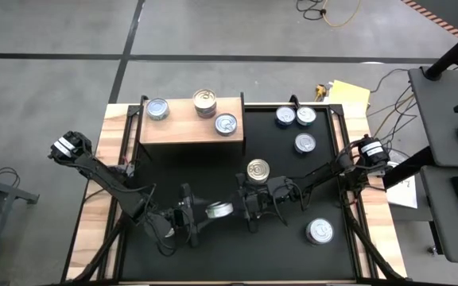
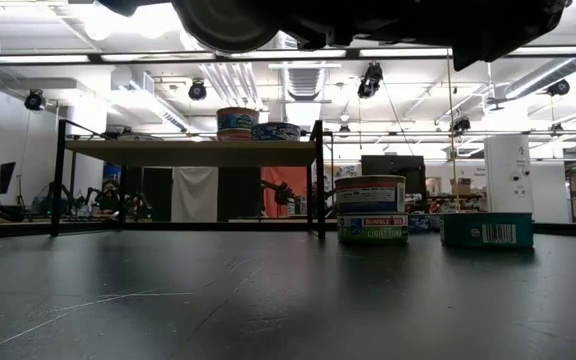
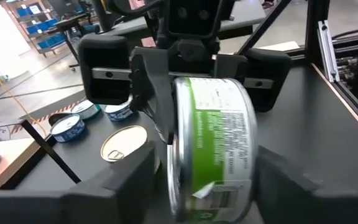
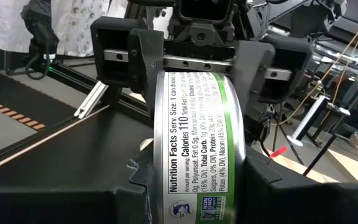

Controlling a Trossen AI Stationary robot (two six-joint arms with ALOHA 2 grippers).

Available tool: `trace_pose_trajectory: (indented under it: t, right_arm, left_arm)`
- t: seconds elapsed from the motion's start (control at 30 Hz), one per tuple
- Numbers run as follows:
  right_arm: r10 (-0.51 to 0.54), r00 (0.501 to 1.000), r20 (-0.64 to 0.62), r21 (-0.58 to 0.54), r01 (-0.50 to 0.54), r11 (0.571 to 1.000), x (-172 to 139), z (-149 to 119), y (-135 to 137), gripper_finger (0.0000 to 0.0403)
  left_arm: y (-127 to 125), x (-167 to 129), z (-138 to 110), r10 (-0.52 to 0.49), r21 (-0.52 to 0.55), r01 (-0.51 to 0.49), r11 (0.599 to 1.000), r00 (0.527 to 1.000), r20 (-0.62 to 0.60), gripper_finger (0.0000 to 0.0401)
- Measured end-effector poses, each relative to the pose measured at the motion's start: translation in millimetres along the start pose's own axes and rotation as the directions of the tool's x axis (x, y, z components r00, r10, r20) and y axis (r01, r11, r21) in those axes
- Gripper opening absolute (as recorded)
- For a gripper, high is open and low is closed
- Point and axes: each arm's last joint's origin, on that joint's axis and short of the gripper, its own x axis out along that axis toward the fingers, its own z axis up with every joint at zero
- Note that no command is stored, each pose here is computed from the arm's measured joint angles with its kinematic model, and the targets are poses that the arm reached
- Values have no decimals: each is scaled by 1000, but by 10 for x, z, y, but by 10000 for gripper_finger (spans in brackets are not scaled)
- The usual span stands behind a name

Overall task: Stack canned seafood by type on shelf
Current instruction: Stack the green/white tuna can on top of the other green/white tuna can on the shelf

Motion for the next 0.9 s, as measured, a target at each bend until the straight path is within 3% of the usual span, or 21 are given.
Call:
trace_pose_trajectory:
  t: [0.1, 0.13, 0.33, 0.5, 0.67, 0.9]
  right_arm:
    - [-4, 1000, -10, 12, 4, 1000, 0, -9, -1, 125]
    - [-3, 1000, -12, 19, 3, 1000, 0, -11, -1, 125]
    - [2, 1000, 1, 45, -2, 999, 5, 7, -1, 225]
    - [-153, 986, -69, 0, 153, 988, -41, 85, -85, 281]
    - [-278, 941, -191, -106, 262, 959, -190, 276, -158, 302]
    - [-245, 942, -230, -121, 222, 968, -436, 603, -185, 292]
  left_arm:
    - [0, -1, -30, -6, 14, 6, 1000, 1000, -7, 129]
    - [0, -1, -38, -9, 15, 9, 1000, 1000, -8, 122]
    - [6, -2, -51, 8, 19, -8, 1000, 1000, -10, 126]
    - [80, -49, 15, 168, -68, -166, 984, 986, 19, 126]
    - [280, -211, 215, 241, -188, -225, 956, 968, 67, 126]
    - [738, -598, 447, 263, -337, -202, 920, 954, 146, 126]
